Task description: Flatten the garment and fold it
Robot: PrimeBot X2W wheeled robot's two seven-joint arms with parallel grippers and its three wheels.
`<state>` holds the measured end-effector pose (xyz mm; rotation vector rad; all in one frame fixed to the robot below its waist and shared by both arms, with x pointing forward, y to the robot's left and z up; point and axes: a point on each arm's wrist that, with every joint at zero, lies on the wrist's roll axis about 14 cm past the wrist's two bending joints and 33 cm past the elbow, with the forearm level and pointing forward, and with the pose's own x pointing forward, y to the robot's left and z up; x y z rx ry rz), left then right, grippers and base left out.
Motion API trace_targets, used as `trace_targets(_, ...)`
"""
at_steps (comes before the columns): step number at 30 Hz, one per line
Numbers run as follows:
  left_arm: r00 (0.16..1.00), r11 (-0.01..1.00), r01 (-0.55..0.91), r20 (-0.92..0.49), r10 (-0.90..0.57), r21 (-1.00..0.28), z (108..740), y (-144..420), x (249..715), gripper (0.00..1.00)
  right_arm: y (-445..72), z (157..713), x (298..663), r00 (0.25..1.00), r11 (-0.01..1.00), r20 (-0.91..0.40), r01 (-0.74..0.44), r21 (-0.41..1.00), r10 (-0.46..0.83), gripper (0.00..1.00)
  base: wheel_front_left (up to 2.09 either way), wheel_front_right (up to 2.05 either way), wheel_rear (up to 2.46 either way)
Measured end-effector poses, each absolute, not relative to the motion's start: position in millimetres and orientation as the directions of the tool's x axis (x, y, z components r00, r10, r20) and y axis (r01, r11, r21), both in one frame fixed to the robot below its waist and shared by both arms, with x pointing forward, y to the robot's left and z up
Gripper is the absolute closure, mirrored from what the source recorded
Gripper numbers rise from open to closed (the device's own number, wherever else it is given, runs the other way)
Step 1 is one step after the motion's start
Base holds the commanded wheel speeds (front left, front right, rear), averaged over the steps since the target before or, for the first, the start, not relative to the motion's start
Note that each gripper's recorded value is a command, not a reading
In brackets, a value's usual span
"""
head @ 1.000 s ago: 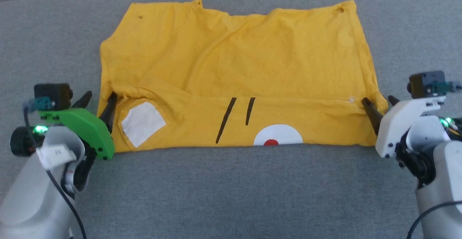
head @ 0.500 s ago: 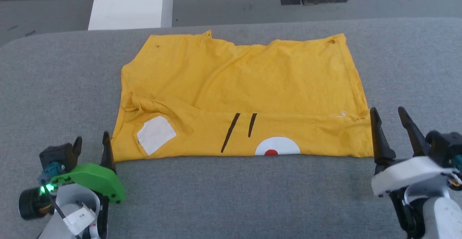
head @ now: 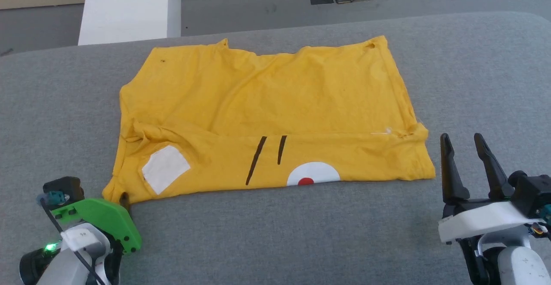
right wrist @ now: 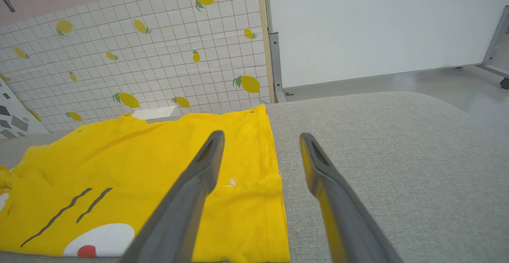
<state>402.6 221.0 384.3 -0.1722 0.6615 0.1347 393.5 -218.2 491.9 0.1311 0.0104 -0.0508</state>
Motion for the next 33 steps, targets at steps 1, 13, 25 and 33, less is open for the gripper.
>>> trace_targets(1, 0.764, 0.976, -0.176, -0.643, 0.054, -0.127, 381.8, 217.9, 401.7, 0.00, -218.8, 491.7, 392.7, 0.999, 0.990, -0.015, 0.054, 0.130, -0.052, 0.00, 0.00, 0.00, 0.00)
trace_targets(13, 0.751, 0.978, -0.122, -0.660, -0.019, -0.167, 387.1, 205.5, 401.3, 1.00, -227.2, 465.4, 400.3, 0.987, 0.988, -0.147, 0.088, 0.125, -0.069, 0.00, 0.00, 0.00, 0.00)
trace_targets(25, 0.762, 0.978, -0.103, -0.646, -0.037, -0.179, 380.6, 206.3, 398.9, 1.00, -221.3, 373.9, 395.3, 0.631, 0.989, -0.776, 0.108, 0.098, 0.008, 1.00, 0.00, 0.00, 0.00)
trace_targets(33, 0.884, 0.988, -0.072, -0.468, -0.002, -0.140, 411.9, 211.9, 411.4, 1.00, -212.4, 417.2, 410.4, 0.763, 0.993, -0.646, 0.059, 0.099, 0.019, 1.00, 0.00, 0.00, 0.00)
